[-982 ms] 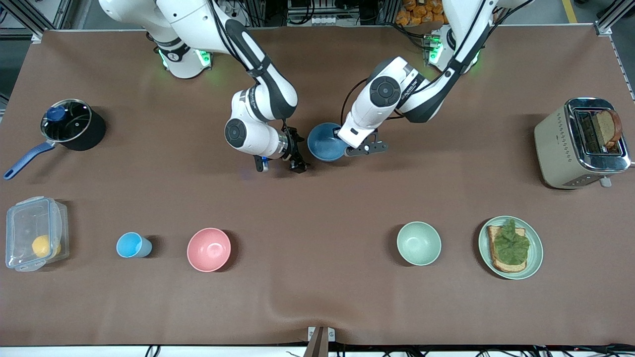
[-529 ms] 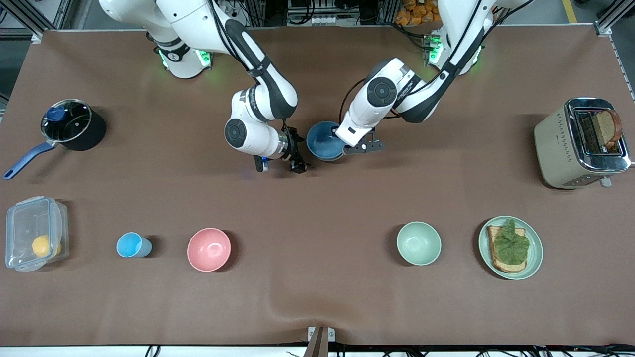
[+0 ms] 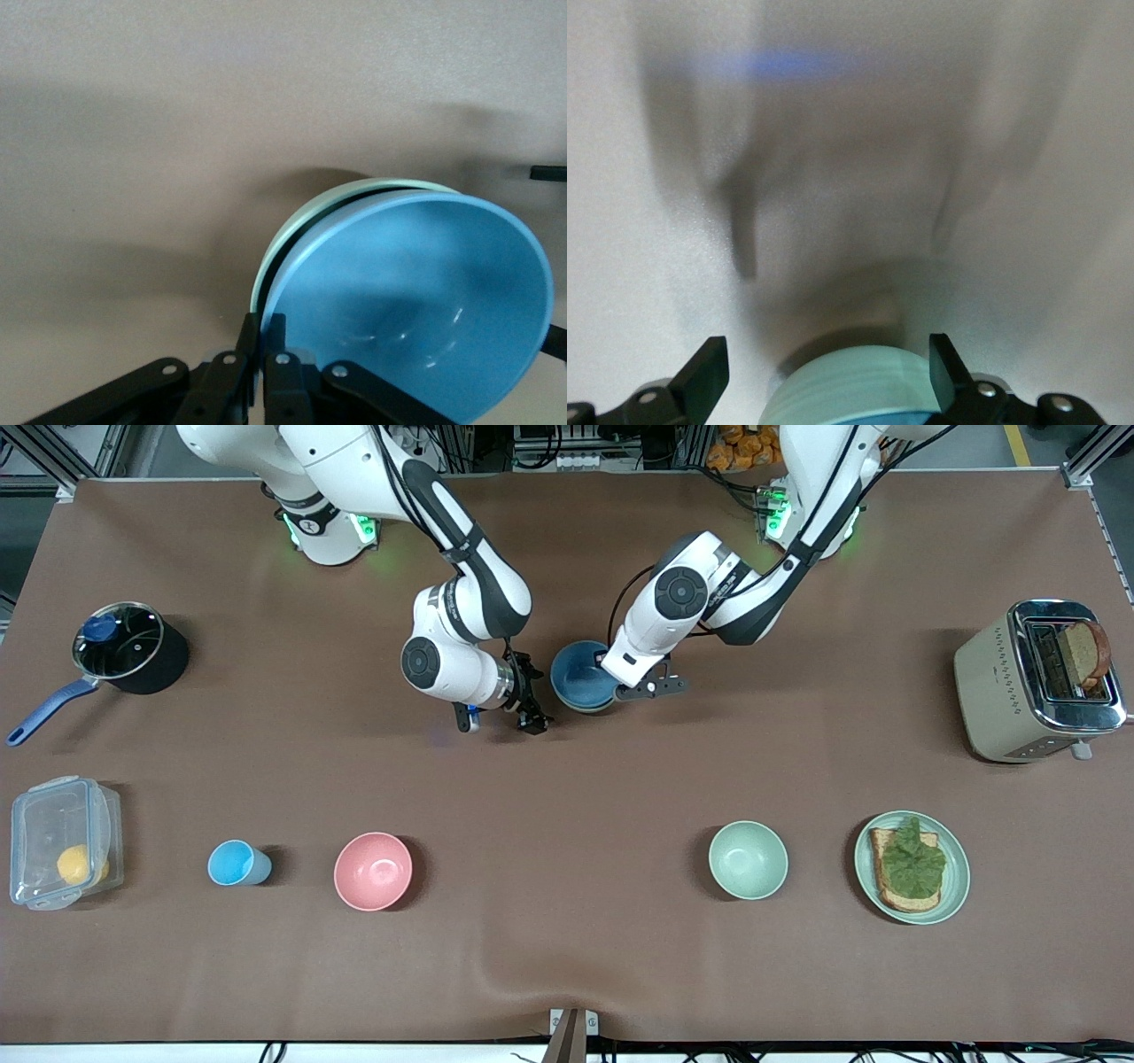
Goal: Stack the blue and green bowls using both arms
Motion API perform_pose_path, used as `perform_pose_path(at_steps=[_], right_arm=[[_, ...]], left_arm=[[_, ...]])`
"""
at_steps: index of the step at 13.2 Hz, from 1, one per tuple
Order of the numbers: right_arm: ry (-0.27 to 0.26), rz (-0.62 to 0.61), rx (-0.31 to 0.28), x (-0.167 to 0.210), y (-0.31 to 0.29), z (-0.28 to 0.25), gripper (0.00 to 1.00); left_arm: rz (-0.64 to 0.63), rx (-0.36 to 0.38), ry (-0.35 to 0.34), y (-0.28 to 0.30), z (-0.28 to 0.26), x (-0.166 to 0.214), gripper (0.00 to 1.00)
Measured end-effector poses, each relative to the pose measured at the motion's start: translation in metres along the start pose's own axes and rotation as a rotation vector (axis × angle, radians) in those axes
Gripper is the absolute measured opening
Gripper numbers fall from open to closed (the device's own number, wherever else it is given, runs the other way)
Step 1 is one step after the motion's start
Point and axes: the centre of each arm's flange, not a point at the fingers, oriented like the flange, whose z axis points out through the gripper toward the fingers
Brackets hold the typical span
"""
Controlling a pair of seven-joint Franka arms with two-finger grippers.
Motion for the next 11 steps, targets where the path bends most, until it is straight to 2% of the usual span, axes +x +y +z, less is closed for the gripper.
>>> perform_pose_path(at_steps=[1,3,8,11], right_arm=[[0.0,0.0,0.0,0.0,0.0,0.0,1.0],[-0.001,-0.001,0.001,-0.001,0.0,-0.001,1.0],[-0.003,-0.005,-0.001,-0.002,0.0,-0.002,1.0],[0.02,-0.038,-0.024,0.004,-0.001,-0.009,1.0]], left_arm=[[-0.015,0.001,-0.001,0.0,0.0,0.0,0.05],[-0.033,-0.003,0.002,-0.001,0.0,0.002,0.19],[-0.042,-0.043,0.035,0.007,-0.018,0.014,0.7],[-0.075,-0.097,0.104,0.009,-0.072,0.038,0.99]])
